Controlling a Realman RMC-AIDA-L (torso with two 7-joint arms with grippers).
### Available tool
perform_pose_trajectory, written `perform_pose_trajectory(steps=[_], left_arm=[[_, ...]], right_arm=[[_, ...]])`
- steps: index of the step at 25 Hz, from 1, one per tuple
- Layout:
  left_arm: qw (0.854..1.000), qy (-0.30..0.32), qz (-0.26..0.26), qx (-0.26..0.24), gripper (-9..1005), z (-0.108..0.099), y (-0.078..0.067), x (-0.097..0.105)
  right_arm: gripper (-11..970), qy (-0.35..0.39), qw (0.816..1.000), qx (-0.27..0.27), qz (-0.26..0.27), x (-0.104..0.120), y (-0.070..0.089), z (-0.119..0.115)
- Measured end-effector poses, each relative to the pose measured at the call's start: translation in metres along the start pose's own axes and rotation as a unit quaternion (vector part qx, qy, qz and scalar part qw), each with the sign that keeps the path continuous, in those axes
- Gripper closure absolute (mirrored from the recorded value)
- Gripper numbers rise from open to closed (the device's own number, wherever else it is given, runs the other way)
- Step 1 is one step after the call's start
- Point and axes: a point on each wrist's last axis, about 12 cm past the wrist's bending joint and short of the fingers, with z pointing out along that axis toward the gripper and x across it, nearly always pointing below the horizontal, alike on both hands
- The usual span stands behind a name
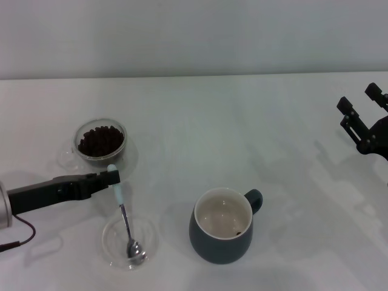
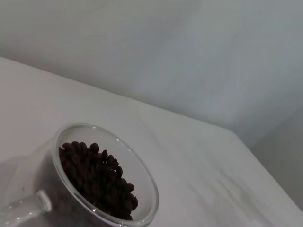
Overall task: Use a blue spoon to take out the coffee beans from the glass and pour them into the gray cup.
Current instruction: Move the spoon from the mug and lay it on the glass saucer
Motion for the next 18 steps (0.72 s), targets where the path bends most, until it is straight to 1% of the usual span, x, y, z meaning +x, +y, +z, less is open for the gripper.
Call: perform_pose_trajectory(steps=[9,18], left_arm=[[1.000,0.006,-0.001,-0.001,855,0.0009,0.0002,0.0008],[1.000,0.009,-0.008,-0.007,771,0.0016,0.0025,0.0054]], right_arm=[[352,0.000,1.000,-0.002,0.000,-0.0001,0.0003,0.0005],[352,0.001,1.000,-0.005,0.000,0.0002,0.0011,0.0005]])
